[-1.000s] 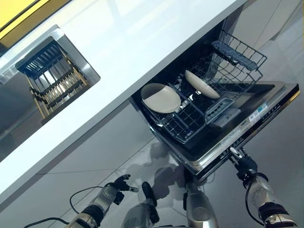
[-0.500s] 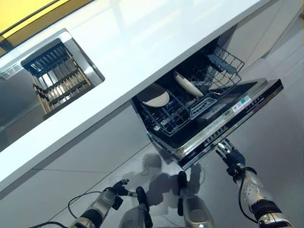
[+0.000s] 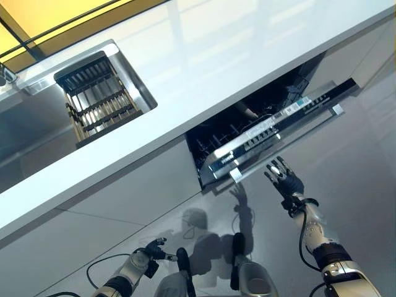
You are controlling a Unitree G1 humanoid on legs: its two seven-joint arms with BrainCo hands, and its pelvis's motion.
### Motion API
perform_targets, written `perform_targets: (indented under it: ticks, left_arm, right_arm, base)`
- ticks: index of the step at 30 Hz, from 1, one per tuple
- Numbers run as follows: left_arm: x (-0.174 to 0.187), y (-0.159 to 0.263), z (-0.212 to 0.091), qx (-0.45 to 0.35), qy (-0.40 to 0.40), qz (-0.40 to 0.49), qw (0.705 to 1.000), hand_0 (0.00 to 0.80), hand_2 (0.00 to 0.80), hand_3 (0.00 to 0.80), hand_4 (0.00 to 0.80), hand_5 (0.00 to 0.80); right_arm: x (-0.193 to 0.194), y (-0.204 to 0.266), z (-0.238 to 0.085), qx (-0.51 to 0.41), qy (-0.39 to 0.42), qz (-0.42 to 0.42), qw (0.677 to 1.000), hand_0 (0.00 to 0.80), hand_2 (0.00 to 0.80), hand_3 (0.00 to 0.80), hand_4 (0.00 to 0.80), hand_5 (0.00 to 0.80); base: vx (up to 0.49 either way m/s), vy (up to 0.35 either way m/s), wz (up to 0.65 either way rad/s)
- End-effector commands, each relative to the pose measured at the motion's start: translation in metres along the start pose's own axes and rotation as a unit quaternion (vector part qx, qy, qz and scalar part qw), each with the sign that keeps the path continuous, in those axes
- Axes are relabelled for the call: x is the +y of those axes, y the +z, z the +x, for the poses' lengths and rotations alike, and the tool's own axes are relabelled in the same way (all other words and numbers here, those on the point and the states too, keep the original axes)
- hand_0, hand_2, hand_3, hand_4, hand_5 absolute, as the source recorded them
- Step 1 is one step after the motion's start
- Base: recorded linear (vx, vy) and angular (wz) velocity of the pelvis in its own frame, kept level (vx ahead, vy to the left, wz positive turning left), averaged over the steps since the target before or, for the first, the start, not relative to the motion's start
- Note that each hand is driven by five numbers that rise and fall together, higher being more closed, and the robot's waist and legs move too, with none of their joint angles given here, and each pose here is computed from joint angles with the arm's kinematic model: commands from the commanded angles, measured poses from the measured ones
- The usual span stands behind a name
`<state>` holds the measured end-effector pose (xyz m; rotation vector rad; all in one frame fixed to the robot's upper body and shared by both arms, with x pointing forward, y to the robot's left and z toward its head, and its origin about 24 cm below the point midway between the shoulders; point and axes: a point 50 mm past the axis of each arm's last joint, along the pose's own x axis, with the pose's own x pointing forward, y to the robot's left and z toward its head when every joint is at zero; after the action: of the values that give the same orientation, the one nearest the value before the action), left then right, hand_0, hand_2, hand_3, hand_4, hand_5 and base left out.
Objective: Take plates into dishwasher
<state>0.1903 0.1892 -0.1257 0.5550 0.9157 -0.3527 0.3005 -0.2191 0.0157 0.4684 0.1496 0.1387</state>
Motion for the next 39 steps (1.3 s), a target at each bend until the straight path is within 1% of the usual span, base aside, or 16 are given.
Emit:
perform_targets:
  ticks: [1, 10, 14, 17, 19, 20, 21, 23, 24, 27, 28, 30, 32, 35, 39]
  left_arm:
    - [0.028, 0.005, 0.000, 0.001, 0.034, 0.050, 0.998, 0.000, 0.000, 0.000, 0.000, 0.000]
    - [0.029, 0.004, -0.001, 0.001, 0.035, 0.049, 0.998, 0.000, 0.000, 0.000, 0.000, 0.000]
    - [0.028, 0.003, -0.001, 0.002, 0.036, 0.042, 0.998, 0.000, 0.000, 0.000, 0.000, 0.000]
    - [0.028, 0.000, -0.002, 0.004, 0.039, 0.033, 0.999, 0.000, 0.000, 0.000, 0.000, 0.000]
    - [0.028, -0.002, -0.002, 0.006, 0.042, 0.026, 0.999, 0.000, 0.000, 0.000, 0.000, 0.000]
    - [0.028, -0.003, -0.002, 0.006, 0.043, 0.024, 0.999, 0.000, 0.000, 0.000, 0.000, 0.000]
    - [0.028, -0.007, -0.003, 0.009, 0.048, 0.018, 0.999, 0.000, 0.000, 0.000, 0.000, 0.000]
    - [0.028, -0.013, -0.005, 0.013, 0.053, 0.008, 0.998, 0.000, 0.000, 0.000, 0.000, 0.000]
    - [0.029, -0.015, -0.006, 0.016, 0.056, 0.005, 0.998, 0.000, 0.000, 0.000, 0.000, 0.000]
    - [0.030, -0.023, -0.007, 0.027, 0.061, -0.003, 0.998, 0.000, 0.000, 0.000, 0.000, 0.000]
    - [0.030, -0.026, -0.007, 0.032, 0.061, -0.005, 0.998, 0.000, 0.000, 0.000, 0.000, 0.000]
    - [0.030, -0.029, -0.008, 0.040, 0.059, -0.013, 0.997, 0.000, 0.000, 0.000, 0.000, 0.000]
    - [0.028, -0.034, -0.008, 0.051, 0.054, -0.024, 0.997, 0.000, 0.000, 0.000, 0.000, 0.000]
    - [0.023, -0.042, -0.009, 0.066, 0.043, -0.040, 0.996, 0.000, 0.000, 0.000, 0.000, 0.000]
    - [0.017, -0.054, -0.011, 0.086, 0.032, -0.062, 0.994, 0.000, 0.000, 0.000, 0.000, 0.000]
  right_arm:
    - [0.064, 0.020, 0.032, -0.056, 0.123, 0.010, 0.991, 0.000, 0.000, 0.000, 0.000, 0.000]
    - [0.063, 0.020, 0.032, -0.060, 0.116, 0.010, 0.991, 0.000, 0.000, 0.000, 0.000, 0.000]
    - [0.057, 0.024, 0.030, -0.077, 0.075, -0.015, 0.994, 0.000, 0.000, 0.000, 0.000, 0.000]
    - [0.041, 0.016, 0.024, -0.059, 0.021, -0.061, 0.996, 0.000, 0.000, 0.000, 0.000, 0.000]
    - [0.024, 0.004, 0.015, -0.024, -0.024, -0.132, 0.991, 0.000, 0.000, 0.000, 0.000, 0.000]
    - [0.021, 0.002, 0.013, -0.018, -0.033, -0.145, 0.989, 0.000, 0.000, 0.000, 0.000, 0.000]
    - [0.007, -0.008, 0.004, 0.014, -0.068, -0.211, 0.975, 0.000, 0.000, 0.000, 0.000, 0.000]
    - [-0.014, -0.024, -0.010, 0.070, -0.113, -0.292, 0.947, 0.000, 0.000, 0.000, 0.000, 0.000]
    - [-0.025, -0.034, -0.018, 0.111, -0.132, -0.324, 0.930, 0.000, 0.000, 0.000, 0.000, 0.000]
    - [-0.050, -0.063, -0.042, 0.223, -0.149, -0.375, 0.887, 0.000, 0.000, 0.000, 0.000, 0.000]
    - [-0.057, -0.074, -0.052, 0.265, -0.154, -0.382, 0.872, 0.000, 0.000, 0.000, 0.000, 0.000]
    - [-0.065, -0.090, -0.065, 0.320, -0.152, -0.368, 0.860, 0.000, 0.000, 0.000, 0.000, 0.000]
    - [-0.070, -0.105, -0.079, 0.374, -0.145, -0.366, 0.840, 0.000, 0.000, 0.000, 0.000, 0.000]
    - [-0.074, -0.122, -0.094, 0.419, -0.148, -0.348, 0.826, 0.000, 0.000, 0.000, 0.000, 0.000]
    - [-0.074, -0.137, -0.109, 0.450, -0.156, -0.322, 0.818, 0.000, 0.000, 0.000, 0.000, 0.000]
  base:
    - [0.000, 0.003, 0.16]
    - [0.000, 0.000, 0.10]
    - [0.000, 0.000, 0.00]
    - [0.003, 0.011, 0.00]
    - [0.008, 0.036, 0.00]
    - [0.012, 0.042, 0.01]
    - [0.019, 0.047, 0.00]
    - [0.034, 0.051, 0.00]
    - [0.030, 0.036, 0.01]
    - [0.050, 0.036, 0.02]
    - [0.075, 0.059, 0.02]
    - [0.079, 0.074, 0.01]
    - [0.104, 0.105, 0.01]
    - [0.122, 0.131, 0.09]
    - [0.117, 0.144, 0.26]
